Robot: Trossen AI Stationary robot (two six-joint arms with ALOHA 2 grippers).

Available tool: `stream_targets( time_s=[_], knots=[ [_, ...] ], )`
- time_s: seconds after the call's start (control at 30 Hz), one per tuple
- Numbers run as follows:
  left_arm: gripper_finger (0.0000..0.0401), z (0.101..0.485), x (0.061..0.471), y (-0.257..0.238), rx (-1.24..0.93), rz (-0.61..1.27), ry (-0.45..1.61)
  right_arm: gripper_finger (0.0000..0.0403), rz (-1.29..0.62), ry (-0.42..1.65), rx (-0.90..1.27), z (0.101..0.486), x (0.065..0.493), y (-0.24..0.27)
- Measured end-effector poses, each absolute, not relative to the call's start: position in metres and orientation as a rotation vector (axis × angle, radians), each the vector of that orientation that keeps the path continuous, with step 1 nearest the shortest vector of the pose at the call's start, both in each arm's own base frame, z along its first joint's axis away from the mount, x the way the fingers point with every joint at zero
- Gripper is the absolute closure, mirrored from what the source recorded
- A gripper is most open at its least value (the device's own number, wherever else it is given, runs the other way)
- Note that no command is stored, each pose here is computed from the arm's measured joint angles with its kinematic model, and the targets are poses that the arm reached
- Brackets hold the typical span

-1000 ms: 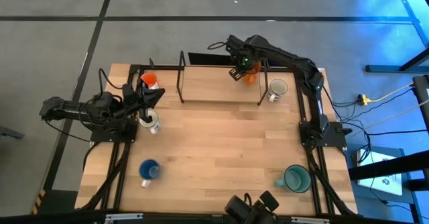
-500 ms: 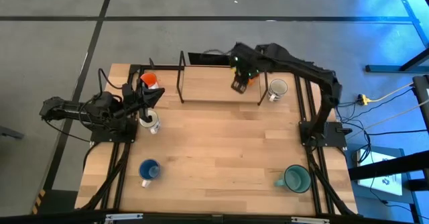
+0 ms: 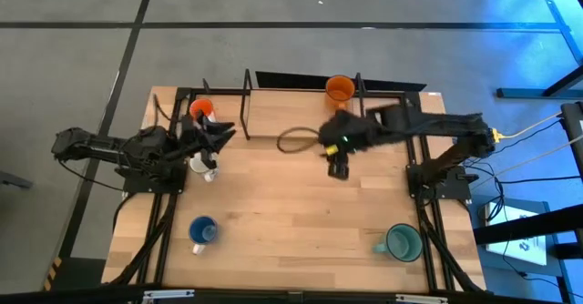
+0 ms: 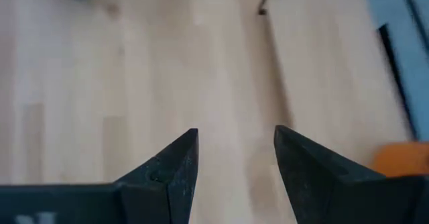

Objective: Place coffee mugs
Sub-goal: Put the green mug on the shelf

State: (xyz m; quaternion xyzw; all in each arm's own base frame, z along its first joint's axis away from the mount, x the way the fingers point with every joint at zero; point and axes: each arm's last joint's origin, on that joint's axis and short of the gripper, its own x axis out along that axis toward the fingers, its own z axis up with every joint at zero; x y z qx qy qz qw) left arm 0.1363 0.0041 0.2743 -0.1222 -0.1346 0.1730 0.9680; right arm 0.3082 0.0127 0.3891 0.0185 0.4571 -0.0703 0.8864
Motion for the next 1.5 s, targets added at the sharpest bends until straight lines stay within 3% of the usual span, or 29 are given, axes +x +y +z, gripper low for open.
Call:
stream_targets(
  time_s=[0.33, 0.93, 1.33, 1.5],
  knots=[
    [0.0255, 0.299, 0.175, -0.001, -0.276, 0.281, -0.002, 0.0221, -0.228, 0.951, 0.258, 0.348, 0.262, 0.051],
    [0.0254, 0.318, 0.243, -0.054, -0.297, 0.096, 0.210, 0.0221, -0.180, 1.009, 0.537, 0.339, 0.187, 0.167],
    [0.0254, 0.308, 0.251, -0.087, -0.344, 0.055, 0.384, 0.0221, -0.385, 1.261, 0.805, 0.314, 0.155, 0.210],
    [0.0254, 0.304, 0.248, -0.087, -0.330, 0.065, 0.429, 0.0221, -0.607, 1.358, 0.838, 0.293, 0.158, 0.218]
  ],
)
